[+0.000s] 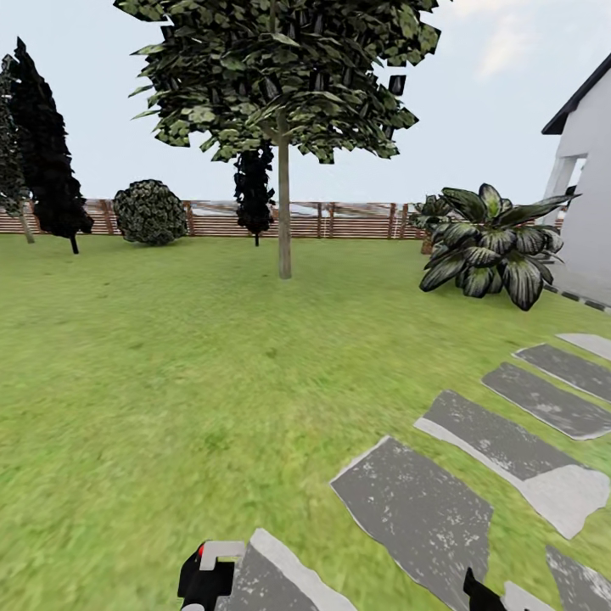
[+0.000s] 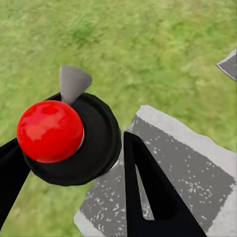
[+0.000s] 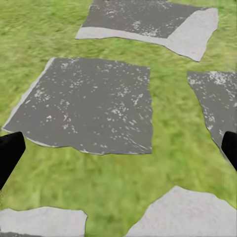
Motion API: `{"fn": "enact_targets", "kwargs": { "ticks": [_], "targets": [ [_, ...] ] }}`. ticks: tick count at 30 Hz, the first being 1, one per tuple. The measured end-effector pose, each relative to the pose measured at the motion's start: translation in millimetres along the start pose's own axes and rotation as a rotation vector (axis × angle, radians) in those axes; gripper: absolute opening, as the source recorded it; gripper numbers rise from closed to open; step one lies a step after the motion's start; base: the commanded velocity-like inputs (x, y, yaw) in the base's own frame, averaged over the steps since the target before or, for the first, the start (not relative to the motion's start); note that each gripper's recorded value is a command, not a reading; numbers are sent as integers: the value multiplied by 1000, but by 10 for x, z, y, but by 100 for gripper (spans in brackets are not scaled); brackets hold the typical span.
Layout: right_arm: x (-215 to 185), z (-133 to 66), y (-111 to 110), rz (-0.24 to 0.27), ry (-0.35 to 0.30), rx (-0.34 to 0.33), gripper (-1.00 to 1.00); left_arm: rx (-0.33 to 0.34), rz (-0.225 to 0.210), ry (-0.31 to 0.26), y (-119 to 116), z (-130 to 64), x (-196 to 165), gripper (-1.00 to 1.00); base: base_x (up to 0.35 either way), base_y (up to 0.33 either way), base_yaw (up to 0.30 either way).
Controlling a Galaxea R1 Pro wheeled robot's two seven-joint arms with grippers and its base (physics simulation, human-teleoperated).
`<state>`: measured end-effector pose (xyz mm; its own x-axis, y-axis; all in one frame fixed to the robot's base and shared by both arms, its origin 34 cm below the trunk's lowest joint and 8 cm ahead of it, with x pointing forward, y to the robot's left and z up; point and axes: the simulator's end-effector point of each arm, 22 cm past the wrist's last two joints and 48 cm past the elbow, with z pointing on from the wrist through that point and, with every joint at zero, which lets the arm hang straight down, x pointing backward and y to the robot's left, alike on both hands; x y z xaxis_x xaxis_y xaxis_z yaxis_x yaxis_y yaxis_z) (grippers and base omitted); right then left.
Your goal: In the garden, pick up the pesticide atomizer on the floor and spray pesticide onto both trees until each tree trunk is fully covered.
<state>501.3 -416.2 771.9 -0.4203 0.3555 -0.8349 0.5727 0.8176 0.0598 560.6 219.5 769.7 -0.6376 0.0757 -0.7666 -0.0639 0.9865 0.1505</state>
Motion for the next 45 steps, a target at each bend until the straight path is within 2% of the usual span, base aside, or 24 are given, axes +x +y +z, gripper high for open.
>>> {"fn": "enact_targets", "kwargs": {
  "ticks": [12,21,23,45],
  "targets": [
    [5,0,2,0,1,-1,100,0,0,2,0,1,8,-100,340,0,5],
    [3,-36,4,3,-1,-1,100,-1,-6,-22,7,-35,-37,-100,340,0,163],
    [20,4,13,0,4,2,100,0,-6,-16,-1,11,-23,-100,340,0,53],
    [1,2,-13,0,0,4,100,0,-7,-21,1,-1,-37,-100,340,0,5]
  ]
}}
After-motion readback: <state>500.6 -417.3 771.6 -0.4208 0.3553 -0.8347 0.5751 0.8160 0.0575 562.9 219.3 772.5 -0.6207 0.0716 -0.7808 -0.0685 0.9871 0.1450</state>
